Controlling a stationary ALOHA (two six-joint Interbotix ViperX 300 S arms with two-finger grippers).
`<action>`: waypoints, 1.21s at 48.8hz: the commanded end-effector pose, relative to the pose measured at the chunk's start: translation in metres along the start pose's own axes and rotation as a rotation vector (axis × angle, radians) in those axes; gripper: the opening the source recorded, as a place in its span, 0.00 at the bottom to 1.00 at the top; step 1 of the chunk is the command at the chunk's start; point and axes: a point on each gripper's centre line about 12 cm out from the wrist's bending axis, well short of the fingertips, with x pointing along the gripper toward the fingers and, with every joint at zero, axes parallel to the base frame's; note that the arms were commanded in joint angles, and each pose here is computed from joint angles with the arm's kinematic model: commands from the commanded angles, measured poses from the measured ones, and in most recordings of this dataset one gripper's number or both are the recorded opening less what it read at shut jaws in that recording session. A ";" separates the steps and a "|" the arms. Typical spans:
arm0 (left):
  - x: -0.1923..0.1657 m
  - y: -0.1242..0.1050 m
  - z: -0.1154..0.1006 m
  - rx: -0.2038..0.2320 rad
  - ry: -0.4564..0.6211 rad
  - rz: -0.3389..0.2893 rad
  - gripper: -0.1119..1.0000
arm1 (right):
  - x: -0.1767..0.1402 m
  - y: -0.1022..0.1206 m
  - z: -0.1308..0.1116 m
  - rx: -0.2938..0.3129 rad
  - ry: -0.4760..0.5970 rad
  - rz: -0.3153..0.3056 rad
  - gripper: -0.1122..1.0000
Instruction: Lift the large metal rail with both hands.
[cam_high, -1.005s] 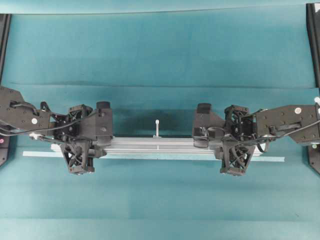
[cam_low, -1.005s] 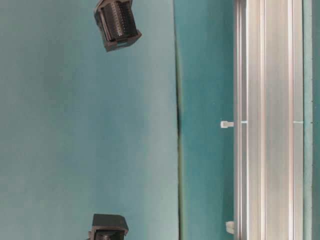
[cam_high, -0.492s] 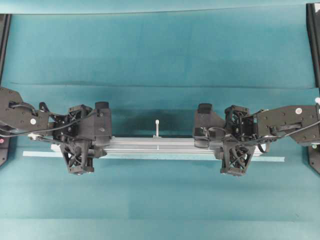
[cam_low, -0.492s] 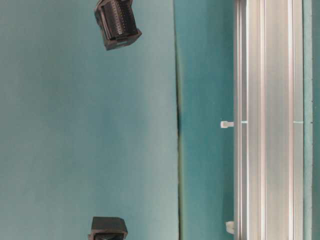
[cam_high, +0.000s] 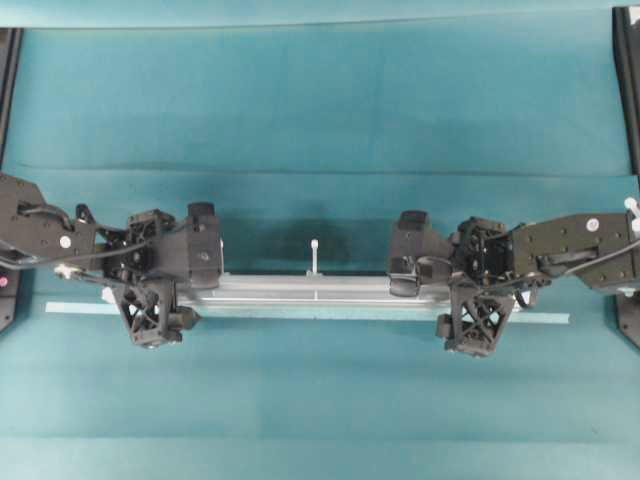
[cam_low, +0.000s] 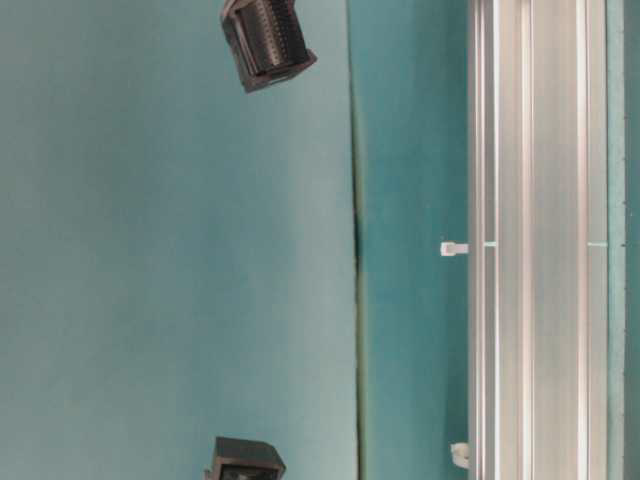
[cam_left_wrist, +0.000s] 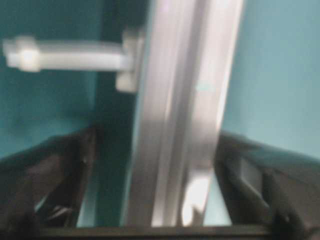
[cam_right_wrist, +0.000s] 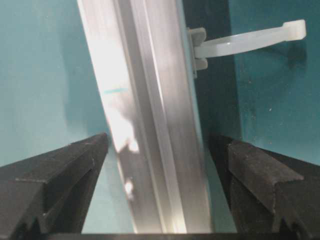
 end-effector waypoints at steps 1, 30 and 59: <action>-0.003 -0.001 0.005 0.006 -0.018 -0.003 0.99 | -0.001 0.002 0.003 0.010 -0.010 0.004 0.95; -0.106 -0.006 0.035 0.026 -0.269 -0.034 0.98 | -0.110 -0.003 0.025 0.019 -0.395 0.062 0.95; -0.210 -0.001 0.023 0.013 -0.644 -0.080 0.98 | -0.200 -0.020 -0.008 0.021 -0.808 0.073 0.94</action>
